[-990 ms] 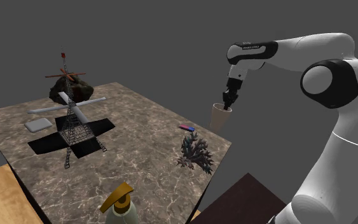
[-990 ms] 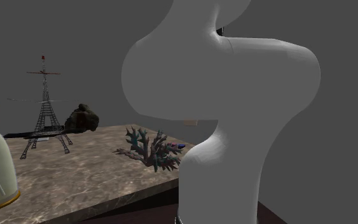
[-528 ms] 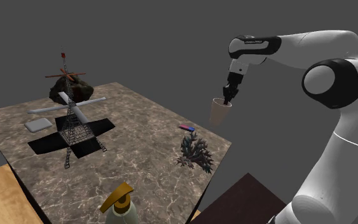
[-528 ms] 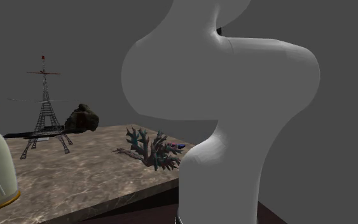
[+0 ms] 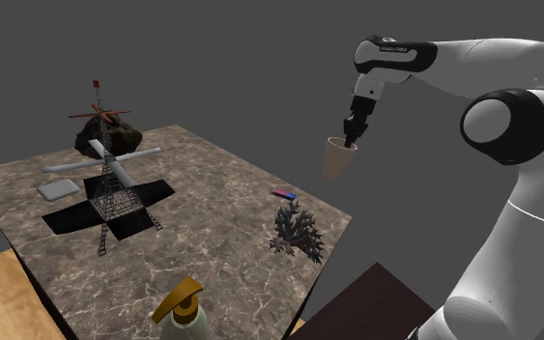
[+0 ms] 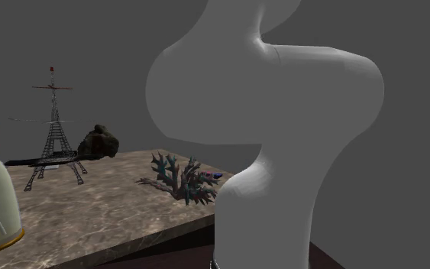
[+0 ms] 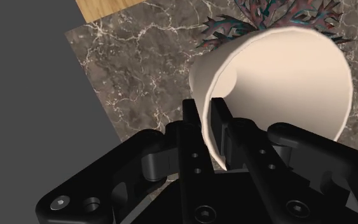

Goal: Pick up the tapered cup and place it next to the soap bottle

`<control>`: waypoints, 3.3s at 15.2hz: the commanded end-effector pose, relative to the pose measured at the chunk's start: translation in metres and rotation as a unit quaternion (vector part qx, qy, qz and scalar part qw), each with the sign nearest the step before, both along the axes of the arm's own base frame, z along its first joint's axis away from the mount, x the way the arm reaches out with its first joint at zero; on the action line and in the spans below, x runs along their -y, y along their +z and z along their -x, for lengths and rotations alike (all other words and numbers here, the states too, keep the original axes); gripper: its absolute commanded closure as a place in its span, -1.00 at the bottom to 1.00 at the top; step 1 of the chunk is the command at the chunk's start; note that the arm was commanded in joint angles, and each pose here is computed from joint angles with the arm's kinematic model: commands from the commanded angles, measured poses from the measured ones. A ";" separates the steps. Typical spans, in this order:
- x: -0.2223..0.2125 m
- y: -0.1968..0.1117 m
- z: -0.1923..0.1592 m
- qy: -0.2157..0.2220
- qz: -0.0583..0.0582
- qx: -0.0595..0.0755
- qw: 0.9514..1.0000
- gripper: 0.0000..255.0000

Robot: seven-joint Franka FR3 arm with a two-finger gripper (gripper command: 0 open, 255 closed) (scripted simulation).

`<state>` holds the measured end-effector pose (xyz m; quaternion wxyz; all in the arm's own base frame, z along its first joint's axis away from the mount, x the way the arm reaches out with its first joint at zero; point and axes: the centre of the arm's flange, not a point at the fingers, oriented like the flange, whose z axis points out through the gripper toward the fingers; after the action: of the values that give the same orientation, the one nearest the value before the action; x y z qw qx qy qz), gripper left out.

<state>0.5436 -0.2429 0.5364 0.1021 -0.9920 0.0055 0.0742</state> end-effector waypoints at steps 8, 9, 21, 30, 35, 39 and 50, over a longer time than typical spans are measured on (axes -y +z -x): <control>0.017 0.063 -0.016 -0.009 0.032 0.057 0.998 1.00; 0.017 0.069 -0.016 -0.009 0.032 0.057 0.998 1.00; -0.074 0.090 -0.003 -0.009 0.032 0.057 0.998 1.00; -0.192 0.090 0.015 -0.009 0.032 0.057 0.998 1.00; -0.257 0.090 0.024 -0.009 0.032 0.057 0.998 1.00; -0.309 0.090 0.032 -0.009 0.032 0.057 0.998 1.00; -0.453 0.091 0.053 -0.009 0.032 0.057 0.998 1.00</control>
<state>0.4943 0.1962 0.6285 0.0708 -0.9973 0.0100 0.0166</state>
